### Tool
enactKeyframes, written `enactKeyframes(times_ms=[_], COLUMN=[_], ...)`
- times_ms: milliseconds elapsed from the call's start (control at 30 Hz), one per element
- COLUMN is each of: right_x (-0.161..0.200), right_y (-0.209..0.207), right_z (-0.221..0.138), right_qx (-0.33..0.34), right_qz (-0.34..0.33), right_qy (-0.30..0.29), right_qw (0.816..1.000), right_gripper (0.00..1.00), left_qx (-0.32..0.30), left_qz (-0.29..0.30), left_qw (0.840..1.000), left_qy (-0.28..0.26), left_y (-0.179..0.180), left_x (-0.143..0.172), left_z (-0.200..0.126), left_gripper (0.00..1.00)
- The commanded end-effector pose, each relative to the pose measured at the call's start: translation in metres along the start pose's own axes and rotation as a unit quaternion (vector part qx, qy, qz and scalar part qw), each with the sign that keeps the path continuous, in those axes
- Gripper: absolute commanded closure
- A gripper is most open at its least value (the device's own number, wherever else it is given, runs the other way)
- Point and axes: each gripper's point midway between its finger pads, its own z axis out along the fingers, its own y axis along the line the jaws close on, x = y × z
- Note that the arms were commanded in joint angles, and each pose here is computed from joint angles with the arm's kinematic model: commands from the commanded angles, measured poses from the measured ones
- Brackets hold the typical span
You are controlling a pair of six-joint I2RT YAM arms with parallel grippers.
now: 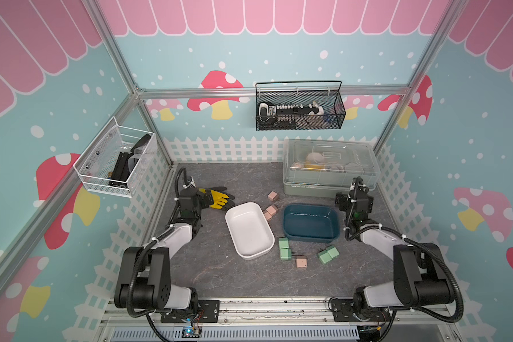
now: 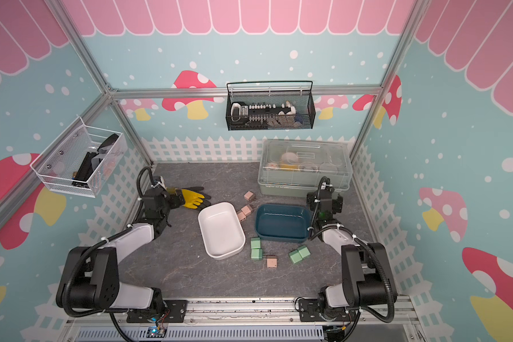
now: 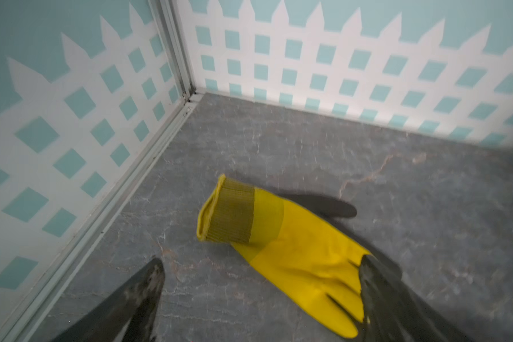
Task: Place the plugs by color into the storage box
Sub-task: Move the storage box to the center of the board.
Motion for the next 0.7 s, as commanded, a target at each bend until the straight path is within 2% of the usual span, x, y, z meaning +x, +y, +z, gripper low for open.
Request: enactKeyframes(times_ms=[0, 100, 233, 333, 433, 667], right_x=[0.050, 0.058, 0.058, 0.071, 0.089, 0.103], right_y=[-0.029, -0.022, 0.003, 0.018, 0.025, 0.041], right_z=[-0.016, -0.032, -0.056, -0.073, -0.090, -0.120], right_qx=[0.090, 0.074, -0.015, -0.071, -0.102, -0.171], right_qz=[0.013, 0.033, 0.047, 0.046, 0.022, 0.014], right_qy=[0.179, 0.248, 0.262, 0.301, 0.341, 0.334], right_qw=[0.980, 0.965, 0.964, 0.950, 0.934, 0.927], right_gripper=[0.01, 0.01, 0.01, 0.01, 0.01, 0.08], left_qx=[-0.063, -0.041, 0.025, 0.057, 0.049, 0.022], left_qz=[-0.039, -0.070, -0.113, -0.156, -0.151, -0.134], left_qw=[0.986, 0.976, 0.965, 0.943, 0.924, 0.879], left_qy=[0.152, 0.202, 0.234, 0.287, 0.349, 0.457], left_y=[0.018, -0.003, -0.050, -0.077, -0.088, -0.092], left_x=[0.035, 0.042, 0.055, 0.080, 0.112, 0.164], left_z=[-0.026, -0.046, -0.084, -0.109, -0.128, -0.142], left_gripper=[0.01, 0.01, 0.01, 0.01, 0.01, 0.03])
